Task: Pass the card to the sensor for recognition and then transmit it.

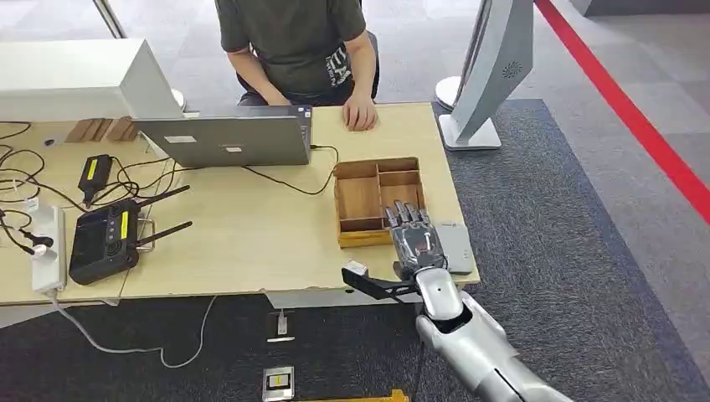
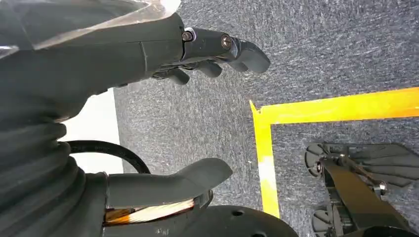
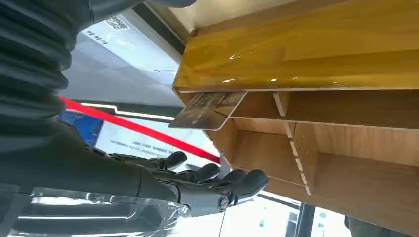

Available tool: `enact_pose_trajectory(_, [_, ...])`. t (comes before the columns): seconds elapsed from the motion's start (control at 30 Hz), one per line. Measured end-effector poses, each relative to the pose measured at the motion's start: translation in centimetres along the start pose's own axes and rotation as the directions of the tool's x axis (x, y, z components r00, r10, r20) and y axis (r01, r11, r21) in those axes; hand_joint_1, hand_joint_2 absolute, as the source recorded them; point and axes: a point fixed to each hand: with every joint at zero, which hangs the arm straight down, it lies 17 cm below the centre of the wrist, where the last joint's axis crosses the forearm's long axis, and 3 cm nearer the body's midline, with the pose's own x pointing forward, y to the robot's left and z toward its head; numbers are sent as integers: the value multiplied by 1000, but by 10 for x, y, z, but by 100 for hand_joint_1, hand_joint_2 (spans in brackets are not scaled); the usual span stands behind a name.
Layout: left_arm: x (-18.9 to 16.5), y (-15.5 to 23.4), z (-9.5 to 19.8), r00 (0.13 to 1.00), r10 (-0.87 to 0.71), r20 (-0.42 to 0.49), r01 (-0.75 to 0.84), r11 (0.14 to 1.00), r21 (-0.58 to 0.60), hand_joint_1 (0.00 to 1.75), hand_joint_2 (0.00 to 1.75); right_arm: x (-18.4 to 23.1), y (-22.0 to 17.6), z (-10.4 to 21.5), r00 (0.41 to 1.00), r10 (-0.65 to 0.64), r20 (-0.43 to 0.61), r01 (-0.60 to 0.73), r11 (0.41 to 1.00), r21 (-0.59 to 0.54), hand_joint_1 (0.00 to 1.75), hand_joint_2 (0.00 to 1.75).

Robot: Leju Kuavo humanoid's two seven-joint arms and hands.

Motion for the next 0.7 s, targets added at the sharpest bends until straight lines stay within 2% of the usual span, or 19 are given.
enact_pose_trajectory(0.7, [0,2,0,1000,5,-3,-5,1000,8,0,175,0,-1,0,1000,8,-6,-8,1000,-5,0,175])
